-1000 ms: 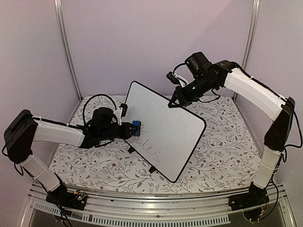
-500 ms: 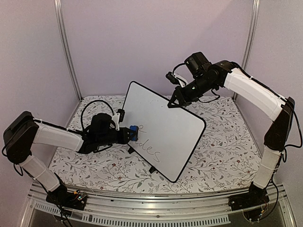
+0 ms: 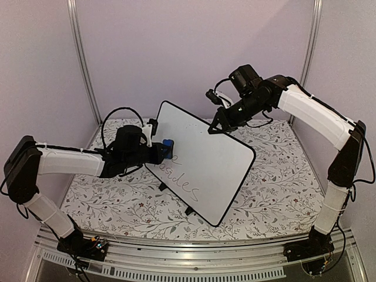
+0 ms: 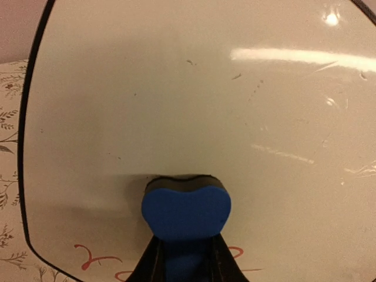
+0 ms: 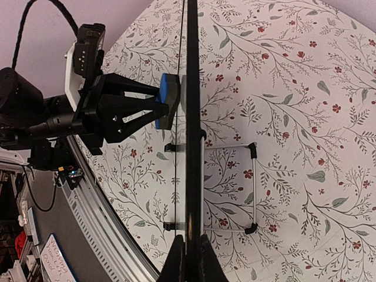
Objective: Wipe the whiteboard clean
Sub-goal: Erase the whiteboard from the whiteboard stand.
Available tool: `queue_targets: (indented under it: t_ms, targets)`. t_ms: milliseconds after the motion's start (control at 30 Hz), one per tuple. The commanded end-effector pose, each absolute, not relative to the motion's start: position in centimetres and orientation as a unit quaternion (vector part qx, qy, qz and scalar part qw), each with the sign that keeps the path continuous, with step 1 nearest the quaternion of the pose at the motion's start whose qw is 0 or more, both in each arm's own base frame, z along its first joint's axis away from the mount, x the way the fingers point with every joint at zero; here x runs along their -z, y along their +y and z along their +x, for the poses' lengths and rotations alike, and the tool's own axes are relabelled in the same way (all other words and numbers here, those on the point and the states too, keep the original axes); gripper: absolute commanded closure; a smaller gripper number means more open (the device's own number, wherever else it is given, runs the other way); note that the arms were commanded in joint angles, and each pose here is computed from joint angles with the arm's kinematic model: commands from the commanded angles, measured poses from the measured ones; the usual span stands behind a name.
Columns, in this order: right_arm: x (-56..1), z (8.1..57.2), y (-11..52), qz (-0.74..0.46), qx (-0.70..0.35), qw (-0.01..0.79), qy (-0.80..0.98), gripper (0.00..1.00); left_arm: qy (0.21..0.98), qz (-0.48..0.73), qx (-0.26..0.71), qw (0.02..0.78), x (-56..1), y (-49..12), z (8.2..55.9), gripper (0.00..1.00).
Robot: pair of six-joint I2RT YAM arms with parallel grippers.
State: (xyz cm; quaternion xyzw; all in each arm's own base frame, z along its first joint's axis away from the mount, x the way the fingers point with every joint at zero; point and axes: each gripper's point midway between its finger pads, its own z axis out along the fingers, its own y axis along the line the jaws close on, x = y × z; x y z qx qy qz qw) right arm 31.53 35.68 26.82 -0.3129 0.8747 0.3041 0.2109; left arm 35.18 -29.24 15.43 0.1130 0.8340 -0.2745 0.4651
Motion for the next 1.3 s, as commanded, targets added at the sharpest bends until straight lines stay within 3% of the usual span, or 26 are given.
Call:
queue_targets:
  t_ms: [0, 700, 1267]
  targets:
    - [-25.1, 28.3, 37.1, -0.382, -0.313, 0.165, 0.854, 1.00, 0.820, 0.129, 0.275, 0.486, -17.3, -29.6, 35.7, 1.00]
    - [-25.1, 28.3, 37.2, -0.382, -0.312, 0.166, 0.854, 1.00, 0.854, 0.115, 0.309, 0.403, -9.4, -29.6, 29.6, 1.00]
    - [-24.8, 28.4, 37.2, -0.382, -0.311, 0.163, 0.855, 1.00, 0.833, 0.112, 0.284, 0.461, -13.8, -29.3, 33.3, 1.00]
